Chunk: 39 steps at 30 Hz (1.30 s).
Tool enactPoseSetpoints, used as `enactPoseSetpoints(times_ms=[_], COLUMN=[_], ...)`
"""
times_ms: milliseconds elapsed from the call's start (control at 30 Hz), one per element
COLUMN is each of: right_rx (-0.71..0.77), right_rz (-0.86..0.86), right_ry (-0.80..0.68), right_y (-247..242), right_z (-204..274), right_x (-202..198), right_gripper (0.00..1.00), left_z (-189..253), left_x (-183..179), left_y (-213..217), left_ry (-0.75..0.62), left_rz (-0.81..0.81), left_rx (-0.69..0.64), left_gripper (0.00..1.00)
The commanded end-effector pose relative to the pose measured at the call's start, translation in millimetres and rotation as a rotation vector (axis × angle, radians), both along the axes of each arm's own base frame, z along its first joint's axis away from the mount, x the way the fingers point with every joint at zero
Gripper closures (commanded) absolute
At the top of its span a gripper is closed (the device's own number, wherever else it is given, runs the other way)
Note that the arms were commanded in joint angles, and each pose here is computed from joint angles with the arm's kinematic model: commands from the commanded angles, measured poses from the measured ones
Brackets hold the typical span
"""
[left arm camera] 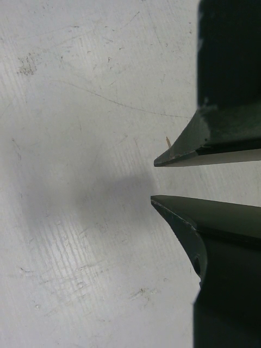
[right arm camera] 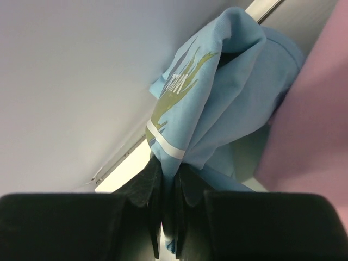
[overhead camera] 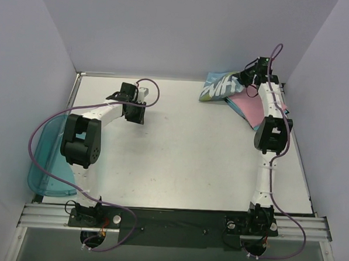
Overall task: Fold and stack the t-shirts
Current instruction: Put the neatly folded tshirt into the corner of the board with the right arm
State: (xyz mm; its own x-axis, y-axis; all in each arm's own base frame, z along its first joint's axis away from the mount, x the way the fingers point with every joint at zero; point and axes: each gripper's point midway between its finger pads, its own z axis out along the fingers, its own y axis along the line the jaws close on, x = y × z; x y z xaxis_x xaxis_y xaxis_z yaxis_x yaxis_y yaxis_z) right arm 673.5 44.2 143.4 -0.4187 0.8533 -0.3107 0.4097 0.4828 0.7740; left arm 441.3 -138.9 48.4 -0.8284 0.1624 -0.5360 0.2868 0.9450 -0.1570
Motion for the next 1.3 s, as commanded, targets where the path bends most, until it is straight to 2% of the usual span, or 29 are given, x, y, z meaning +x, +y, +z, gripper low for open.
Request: enactPoseSetpoints(times_ms=[0,133,267,333,500,700,900,1267], right_rx=[-0.085,-0.124,-0.127,-0.136,-0.194,-0.205,-0.193,-0.126], right_rz=[-0.005,-0.006,0.05,0.049,-0.046,0.008,0.011,0.061], right_ry=[-0.157,-0.241,-0.345,-0.355,-0.319,-0.354,-0.26,-0.033], right_y=[-27,-36,-21,-21,-57,-66,-84,-120], right_z=[80,117,142,148,153,169,140,63], right_x=[-4,-5,1,-1,-16,-24,-48,-128], right_gripper=[1.0,1.0,1.0,1.0,1.0,1.0,1.0,1.0], left_z=[24,23,24,27,30,27,31,25], left_x=[25,25,25,26,23,24,24,22], left_y=[1,1,0,1,5,8,10,14], left_ry=[-0.096,-0.091,-0.089,-0.096,-0.11,-0.104,-0.113,-0.106], left_rz=[0.003,0.002,-0.001,0.003,0.002,0.008,0.01,0.014], left_rx=[-0.002,-0.004,-0.006,-0.002,0.008,0.005,0.007,0.008], left_gripper=[0.62,0.62,0.62,0.62,0.62,0.62,0.62,0.62])
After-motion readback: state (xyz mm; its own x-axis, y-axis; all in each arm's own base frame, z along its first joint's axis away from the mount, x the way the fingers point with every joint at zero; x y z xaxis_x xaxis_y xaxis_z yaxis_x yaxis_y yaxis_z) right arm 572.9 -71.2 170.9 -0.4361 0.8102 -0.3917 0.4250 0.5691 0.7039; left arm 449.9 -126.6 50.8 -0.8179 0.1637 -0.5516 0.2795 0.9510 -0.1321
